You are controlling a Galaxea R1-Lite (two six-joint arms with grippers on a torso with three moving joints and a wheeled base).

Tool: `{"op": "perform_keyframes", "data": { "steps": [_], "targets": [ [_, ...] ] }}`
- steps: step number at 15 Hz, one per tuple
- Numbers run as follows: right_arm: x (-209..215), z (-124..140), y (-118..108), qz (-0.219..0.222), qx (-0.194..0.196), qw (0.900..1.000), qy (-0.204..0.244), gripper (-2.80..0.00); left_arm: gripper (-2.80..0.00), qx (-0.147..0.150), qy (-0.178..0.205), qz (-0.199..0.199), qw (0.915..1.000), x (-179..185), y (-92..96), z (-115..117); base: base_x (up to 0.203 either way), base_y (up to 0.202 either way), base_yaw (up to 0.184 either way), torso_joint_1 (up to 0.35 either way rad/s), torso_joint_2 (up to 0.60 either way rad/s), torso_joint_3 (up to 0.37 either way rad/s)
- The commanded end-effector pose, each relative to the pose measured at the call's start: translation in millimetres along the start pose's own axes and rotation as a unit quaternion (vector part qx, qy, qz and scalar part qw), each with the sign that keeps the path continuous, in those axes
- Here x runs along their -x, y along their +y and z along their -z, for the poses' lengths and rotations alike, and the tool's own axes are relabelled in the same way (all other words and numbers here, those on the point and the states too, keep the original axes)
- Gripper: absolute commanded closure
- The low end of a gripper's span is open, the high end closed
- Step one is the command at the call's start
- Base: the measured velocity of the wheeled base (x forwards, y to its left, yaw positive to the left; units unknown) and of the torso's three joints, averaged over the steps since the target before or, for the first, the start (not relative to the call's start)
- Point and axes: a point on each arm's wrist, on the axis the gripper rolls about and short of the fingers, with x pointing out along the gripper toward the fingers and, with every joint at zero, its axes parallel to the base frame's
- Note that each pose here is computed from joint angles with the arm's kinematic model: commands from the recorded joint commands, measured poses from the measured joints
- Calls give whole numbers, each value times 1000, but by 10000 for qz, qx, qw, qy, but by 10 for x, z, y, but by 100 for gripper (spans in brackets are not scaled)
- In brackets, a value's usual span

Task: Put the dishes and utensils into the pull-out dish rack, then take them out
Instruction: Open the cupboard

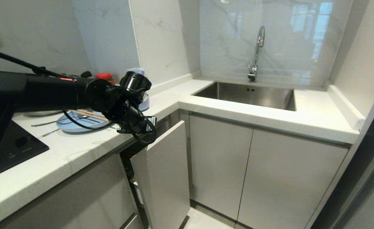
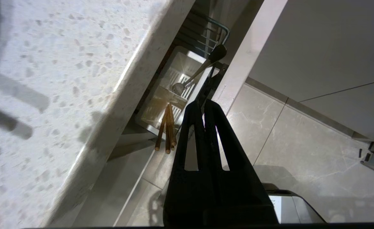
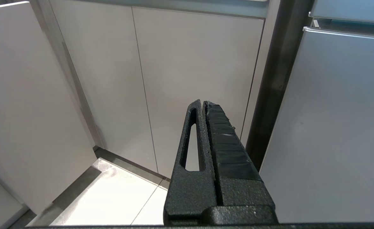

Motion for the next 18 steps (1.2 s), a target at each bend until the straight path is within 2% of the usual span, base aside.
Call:
{"op": "perform_keyframes", "data": {
  "steps": [1,8,16,18],
  "targets": [
    [0,0,0,-1,0,10000,0,0,0,-61,151,-27,9999,-124,-50,44,0,0,0,0,0,0],
    [0,0,0,-1,0,10000,0,0,0,-218,407,-34,9989,-326,-165,140,0,0,0,0,0,0],
    [0,0,0,-1,0,10000,0,0,0,-504,684,140,9963,-265,-386,265,0,0,0,0,0,0],
    [0,0,0,-1,0,10000,0,0,0,-434,674,137,9967,-226,-388,259,0,0,0,0,0,0]
  ]
}}
